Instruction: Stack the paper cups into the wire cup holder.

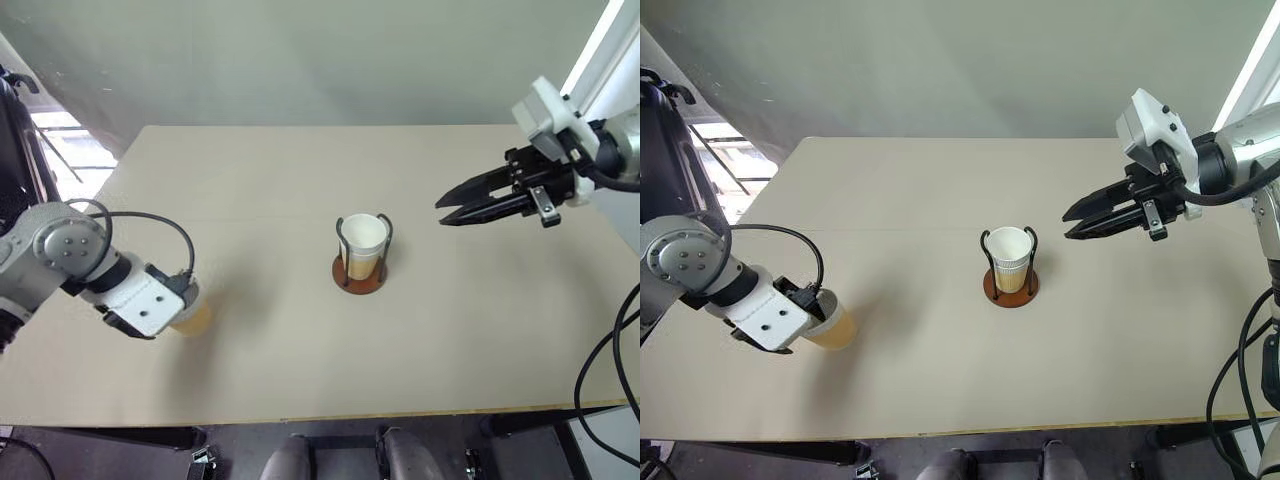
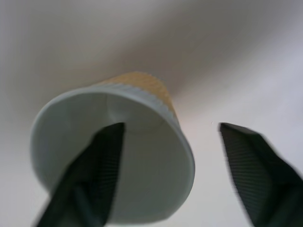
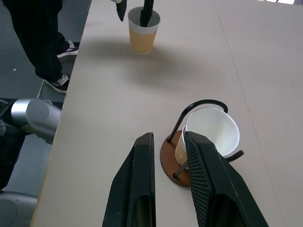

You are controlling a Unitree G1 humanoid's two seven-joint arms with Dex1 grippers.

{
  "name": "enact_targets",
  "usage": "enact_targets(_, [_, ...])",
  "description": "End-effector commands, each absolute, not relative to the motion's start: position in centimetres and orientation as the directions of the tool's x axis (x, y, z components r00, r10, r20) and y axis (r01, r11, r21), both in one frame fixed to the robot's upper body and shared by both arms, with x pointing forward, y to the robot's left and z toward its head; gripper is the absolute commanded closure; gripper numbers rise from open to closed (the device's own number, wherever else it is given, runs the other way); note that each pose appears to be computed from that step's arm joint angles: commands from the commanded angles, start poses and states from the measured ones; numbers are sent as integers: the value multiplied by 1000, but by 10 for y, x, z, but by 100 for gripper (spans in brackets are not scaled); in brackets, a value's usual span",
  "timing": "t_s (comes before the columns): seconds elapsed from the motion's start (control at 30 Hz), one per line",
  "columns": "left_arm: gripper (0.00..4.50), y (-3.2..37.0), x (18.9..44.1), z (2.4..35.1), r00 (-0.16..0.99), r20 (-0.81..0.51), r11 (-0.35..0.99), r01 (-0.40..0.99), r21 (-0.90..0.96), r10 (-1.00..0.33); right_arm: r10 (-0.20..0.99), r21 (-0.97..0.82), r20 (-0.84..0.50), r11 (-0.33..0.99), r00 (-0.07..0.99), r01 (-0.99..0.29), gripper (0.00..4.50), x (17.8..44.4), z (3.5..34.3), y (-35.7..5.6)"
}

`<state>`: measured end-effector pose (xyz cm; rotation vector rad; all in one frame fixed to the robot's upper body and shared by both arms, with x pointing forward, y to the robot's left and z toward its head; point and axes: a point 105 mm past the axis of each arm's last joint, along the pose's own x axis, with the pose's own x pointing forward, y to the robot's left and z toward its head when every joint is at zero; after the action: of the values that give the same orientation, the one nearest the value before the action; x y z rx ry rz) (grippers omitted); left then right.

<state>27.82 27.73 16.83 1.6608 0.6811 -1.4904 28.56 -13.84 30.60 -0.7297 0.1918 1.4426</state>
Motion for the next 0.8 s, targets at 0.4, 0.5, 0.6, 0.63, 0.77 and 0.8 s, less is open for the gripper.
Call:
enact_targets(0.4, [446,227,344,209,335,-877,-476,742,471,-346,854,-402,-445,78,269,-912,355,315,313,-150])
enact_targets(0.5, [446,212,361,224,400,-820,-450,694,562,-408,852,-387,-451,83,267,-919,355,318,310,-153])
enact_targets(0.6, [446,209,369,234,423,-800,-427,685,590,-426,854,-394,-446,81,268,-916,355,319,310,-155])
enact_targets(0.63, [446,209,371,237,431,-796,-423,683,596,-425,854,-397,-445,80,269,-914,355,319,310,-155])
enact_targets(0.77, [446,206,379,249,453,-780,-393,683,615,-432,884,-441,-401,45,241,-896,355,316,321,-155])
enact_targets(0.8, [446,206,380,251,451,-779,-385,689,614,-435,892,-450,-390,30,227,-892,355,313,324,-154])
